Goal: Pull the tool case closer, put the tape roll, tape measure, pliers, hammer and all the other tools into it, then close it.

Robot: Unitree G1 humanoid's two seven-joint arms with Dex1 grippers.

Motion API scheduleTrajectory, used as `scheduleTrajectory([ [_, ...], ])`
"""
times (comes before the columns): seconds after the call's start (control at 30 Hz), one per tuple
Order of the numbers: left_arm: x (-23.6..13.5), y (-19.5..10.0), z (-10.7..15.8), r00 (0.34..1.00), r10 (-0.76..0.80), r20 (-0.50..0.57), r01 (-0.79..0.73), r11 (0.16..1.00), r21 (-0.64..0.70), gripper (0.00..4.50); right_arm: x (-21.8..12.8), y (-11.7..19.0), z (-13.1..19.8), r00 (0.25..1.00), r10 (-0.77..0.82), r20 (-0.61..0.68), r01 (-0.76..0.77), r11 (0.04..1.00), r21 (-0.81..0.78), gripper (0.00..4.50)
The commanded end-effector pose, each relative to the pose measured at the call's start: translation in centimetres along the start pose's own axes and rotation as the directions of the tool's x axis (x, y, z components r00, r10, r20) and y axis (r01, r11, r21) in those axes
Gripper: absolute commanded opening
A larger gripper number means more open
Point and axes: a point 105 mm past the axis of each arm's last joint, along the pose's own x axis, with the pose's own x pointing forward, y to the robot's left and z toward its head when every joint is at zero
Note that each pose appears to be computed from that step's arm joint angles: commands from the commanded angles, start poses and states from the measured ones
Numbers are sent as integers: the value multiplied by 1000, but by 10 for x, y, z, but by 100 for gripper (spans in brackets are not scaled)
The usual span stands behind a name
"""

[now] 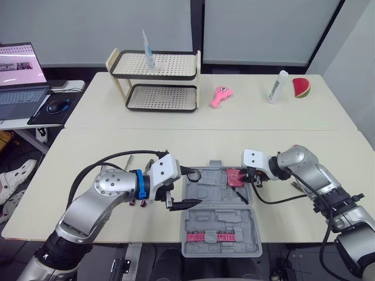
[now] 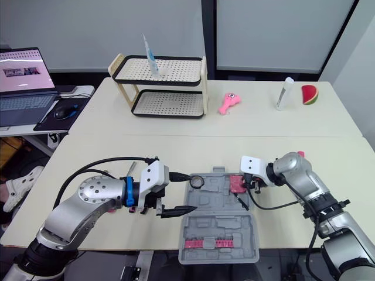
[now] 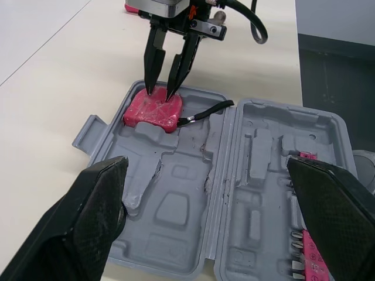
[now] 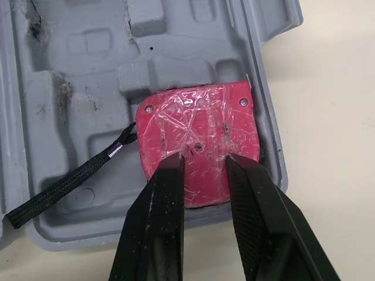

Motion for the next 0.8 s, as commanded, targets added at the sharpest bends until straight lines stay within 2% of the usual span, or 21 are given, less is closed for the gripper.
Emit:
scheduleTrajectory([
  [0.03, -9, 4, 4, 1000, 23, 20, -24, 999, 23, 450, 5, 1, 6, 998, -24, 55, 24, 1000, 7, 105],
  [0.13, -21, 12, 1, 996, 80, 34, -81, 997, 11, 450, -9, -4, 22, 987, -81, 138, 83, 997, -8, 105],
  [0.27, -52, 27, -15, 979, 203, 30, -202, 979, -23, 450, -43, -9, 43, 949, -183, 257, 190, 982, -3, 105],
  [0.37, -78, 34, -29, 958, 287, 22, -285, 957, -55, 450, -67, -7, 45, 917, -253, 309, 260, 966, 19, 105],
  [0.5, -142, 50, -57, 839, 543, 18, -534, 830, -158, 450, -109, 4, 16, 856, -406, 321, 377, 914, 150, 105],
  [0.57, -170, 50, -75, 772, 636, -17, -626, 754, -200, 450, -125, 7, -9, 828, -494, 265, 458, 869, 189, 105],
  [0.7, -210, 33, -111, 667, 737, -114, -733, 619, -282, 450, -150, 21, -55, 755, -639, 148, 578, 755, 310, 105],
  [0.8, -222, 19, -133, 619, 766, -175, -770, 549, -325, 450, -159, 37, -86, 701, -710, 66, 640, 667, 382, 105],
])
